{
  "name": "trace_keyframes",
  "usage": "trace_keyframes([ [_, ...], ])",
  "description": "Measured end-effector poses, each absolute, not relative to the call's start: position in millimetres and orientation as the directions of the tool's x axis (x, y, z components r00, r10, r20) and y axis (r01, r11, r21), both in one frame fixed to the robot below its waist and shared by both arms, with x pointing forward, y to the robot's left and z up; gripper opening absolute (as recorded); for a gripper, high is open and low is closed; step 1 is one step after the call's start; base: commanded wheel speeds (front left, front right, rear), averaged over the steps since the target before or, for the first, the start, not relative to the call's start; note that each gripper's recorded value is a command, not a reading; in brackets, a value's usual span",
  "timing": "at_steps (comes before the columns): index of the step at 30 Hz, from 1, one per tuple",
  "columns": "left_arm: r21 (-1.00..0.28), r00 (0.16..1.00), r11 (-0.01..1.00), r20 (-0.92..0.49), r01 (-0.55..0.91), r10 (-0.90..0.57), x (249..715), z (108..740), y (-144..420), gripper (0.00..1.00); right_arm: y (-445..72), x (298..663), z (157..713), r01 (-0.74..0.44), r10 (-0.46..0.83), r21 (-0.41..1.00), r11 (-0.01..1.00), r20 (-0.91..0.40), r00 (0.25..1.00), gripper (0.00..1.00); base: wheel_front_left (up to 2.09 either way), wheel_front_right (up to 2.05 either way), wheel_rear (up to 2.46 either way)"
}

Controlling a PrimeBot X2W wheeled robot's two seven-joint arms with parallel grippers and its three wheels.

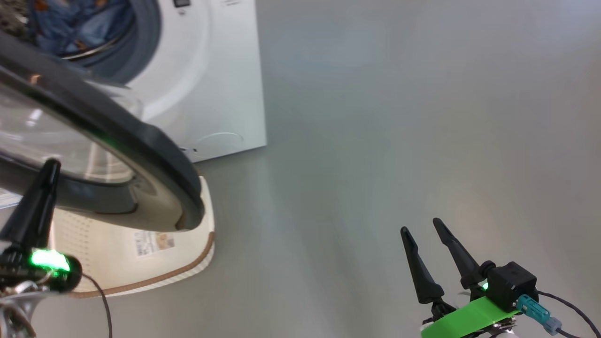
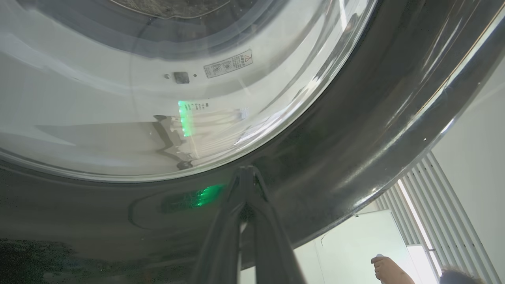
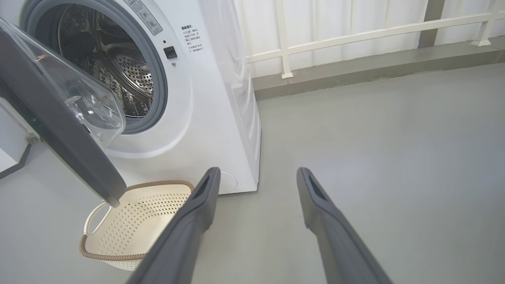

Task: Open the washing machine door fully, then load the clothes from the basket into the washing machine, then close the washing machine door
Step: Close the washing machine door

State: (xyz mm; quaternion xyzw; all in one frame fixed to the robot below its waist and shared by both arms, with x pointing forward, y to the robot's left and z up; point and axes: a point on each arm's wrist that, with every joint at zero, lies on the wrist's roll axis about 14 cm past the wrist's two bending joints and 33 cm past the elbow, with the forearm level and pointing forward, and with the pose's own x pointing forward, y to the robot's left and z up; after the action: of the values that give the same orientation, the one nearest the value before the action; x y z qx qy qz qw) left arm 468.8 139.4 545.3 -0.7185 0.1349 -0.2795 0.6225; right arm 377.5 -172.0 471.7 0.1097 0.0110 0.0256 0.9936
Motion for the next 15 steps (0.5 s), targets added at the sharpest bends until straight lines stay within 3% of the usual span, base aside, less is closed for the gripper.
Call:
trace_keyframes([
  [15,-0.982,0.921,-0.149,0.164,0.118,-0.354,417,537,193,0.00,-137,383,484,-0.161,0.159,0.231,0.960,0.025,0.987,1.00,0.00,0.00,0.00],
])
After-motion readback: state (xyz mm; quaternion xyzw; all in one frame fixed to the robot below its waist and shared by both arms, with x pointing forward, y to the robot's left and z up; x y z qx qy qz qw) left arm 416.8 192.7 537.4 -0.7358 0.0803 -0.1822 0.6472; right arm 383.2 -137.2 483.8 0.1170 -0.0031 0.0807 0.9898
